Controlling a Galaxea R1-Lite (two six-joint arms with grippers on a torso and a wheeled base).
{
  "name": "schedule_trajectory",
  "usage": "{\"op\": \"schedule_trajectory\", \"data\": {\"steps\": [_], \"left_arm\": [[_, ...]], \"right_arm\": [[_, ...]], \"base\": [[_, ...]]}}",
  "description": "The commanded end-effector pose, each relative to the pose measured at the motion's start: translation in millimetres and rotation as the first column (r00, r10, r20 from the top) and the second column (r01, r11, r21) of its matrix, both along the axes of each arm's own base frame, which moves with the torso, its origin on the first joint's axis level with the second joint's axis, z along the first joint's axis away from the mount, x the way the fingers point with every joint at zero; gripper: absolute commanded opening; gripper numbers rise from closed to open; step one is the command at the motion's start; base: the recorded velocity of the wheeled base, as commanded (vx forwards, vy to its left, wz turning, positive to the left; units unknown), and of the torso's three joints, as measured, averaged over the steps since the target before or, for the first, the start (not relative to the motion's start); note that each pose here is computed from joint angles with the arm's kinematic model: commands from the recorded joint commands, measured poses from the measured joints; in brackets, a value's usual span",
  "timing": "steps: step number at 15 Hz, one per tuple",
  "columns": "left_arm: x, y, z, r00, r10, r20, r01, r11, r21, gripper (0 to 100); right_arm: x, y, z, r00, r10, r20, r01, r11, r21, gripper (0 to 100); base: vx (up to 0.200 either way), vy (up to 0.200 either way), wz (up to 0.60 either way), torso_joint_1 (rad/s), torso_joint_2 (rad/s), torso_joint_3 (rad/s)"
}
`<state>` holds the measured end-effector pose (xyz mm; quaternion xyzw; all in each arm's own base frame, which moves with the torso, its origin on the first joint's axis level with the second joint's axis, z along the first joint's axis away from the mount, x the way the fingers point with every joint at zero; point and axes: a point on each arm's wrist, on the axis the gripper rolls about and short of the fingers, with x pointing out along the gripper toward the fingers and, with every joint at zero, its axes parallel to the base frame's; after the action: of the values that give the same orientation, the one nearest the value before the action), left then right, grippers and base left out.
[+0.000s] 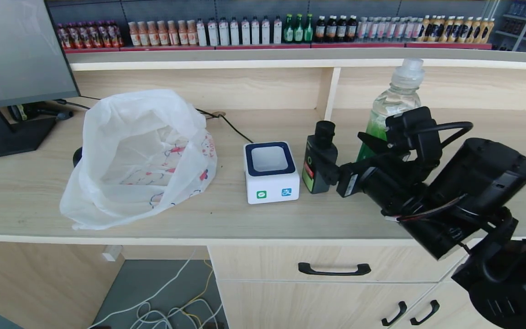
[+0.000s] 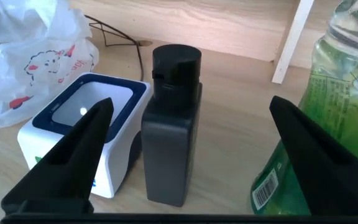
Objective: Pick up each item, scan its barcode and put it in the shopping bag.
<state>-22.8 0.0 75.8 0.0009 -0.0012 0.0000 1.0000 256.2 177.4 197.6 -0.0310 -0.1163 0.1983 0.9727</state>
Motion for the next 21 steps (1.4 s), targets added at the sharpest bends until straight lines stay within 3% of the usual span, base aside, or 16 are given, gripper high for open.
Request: {"op": "schedule_trajectory", "data": {"steps": [1, 8, 21], "left_arm": [[0.0, 0.0, 0.2, 1.0, 0.0, 0.002, 0.0, 1.0, 0.0, 100], [0.0, 0.0, 0.0, 1.0, 0.0, 0.001, 0.0, 1.0, 0.0, 100], [0.0, 0.0, 0.2, 1.0, 0.0, 0.002, 0.0, 1.0, 0.0, 100]], "right_arm": [[14.5, 11.2, -8.6, 1.0, -0.009, -0.012, 0.009, 1.0, -0.005, 100], [37.3, 31.8, -9.3, 0.995, -0.089, -0.033, 0.092, 0.989, 0.116, 100], [48.0, 36.6, -18.2, 0.982, -0.178, -0.056, 0.183, 0.975, 0.128, 100]], "base": [[0.0, 0.0, 0.0, 0.0, 0.0, 0.0], [0.0, 0.0, 0.0, 0.0, 0.0, 0.0], [0.0, 0.0, 0.0, 0.0, 0.0, 0.0]]}}
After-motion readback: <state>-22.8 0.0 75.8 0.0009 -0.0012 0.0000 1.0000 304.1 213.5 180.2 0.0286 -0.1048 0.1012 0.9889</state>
